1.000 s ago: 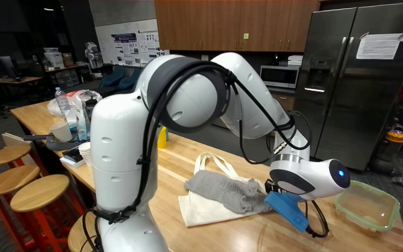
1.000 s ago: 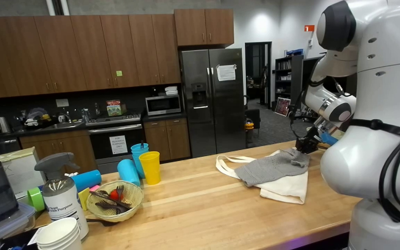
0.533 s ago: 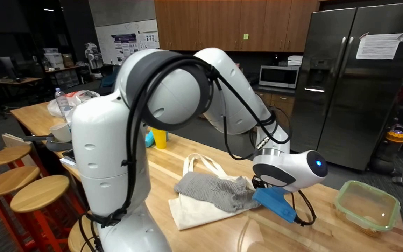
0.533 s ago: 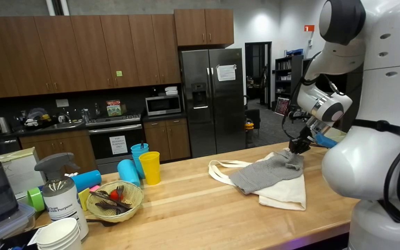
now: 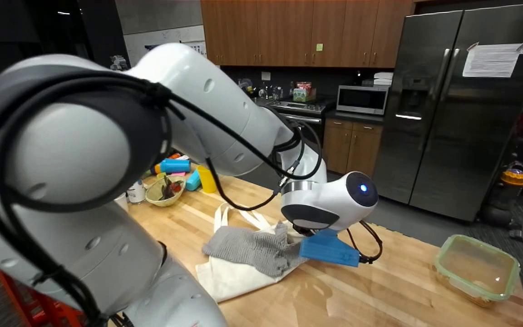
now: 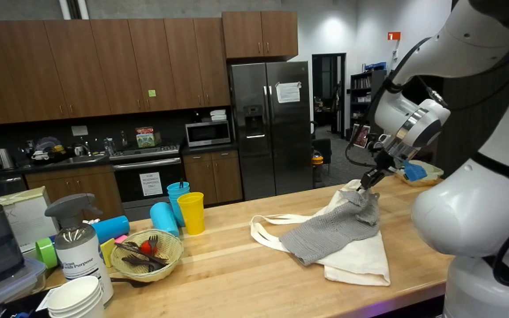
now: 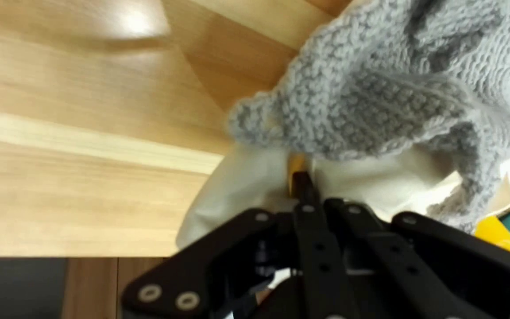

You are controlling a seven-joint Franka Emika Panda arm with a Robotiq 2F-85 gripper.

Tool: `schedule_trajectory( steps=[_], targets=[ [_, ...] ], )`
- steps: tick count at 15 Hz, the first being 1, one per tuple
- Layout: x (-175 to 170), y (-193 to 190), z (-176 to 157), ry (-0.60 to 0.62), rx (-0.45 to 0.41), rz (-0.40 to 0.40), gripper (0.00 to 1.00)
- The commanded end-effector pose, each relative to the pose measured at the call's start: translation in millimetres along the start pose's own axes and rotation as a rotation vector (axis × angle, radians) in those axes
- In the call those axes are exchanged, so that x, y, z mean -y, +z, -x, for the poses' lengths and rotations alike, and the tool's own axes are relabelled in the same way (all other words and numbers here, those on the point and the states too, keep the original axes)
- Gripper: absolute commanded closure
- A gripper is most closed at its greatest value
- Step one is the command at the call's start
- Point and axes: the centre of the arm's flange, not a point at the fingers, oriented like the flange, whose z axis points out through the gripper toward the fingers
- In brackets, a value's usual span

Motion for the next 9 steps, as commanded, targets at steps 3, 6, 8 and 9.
schedule_trajectory(
  steps=[3, 6, 8, 9],
  targets=[
    [68, -87, 27, -0.254, -0.140, 0.033, 0.99],
    [94, -118, 22, -0.403, -0.196, 0.007, 0.99],
    [115, -133, 20, -0.504, -0.229, -0.011, 0.99],
    [128, -138, 20, -0.553, -0.250, -0.022, 0.99]
  ],
)
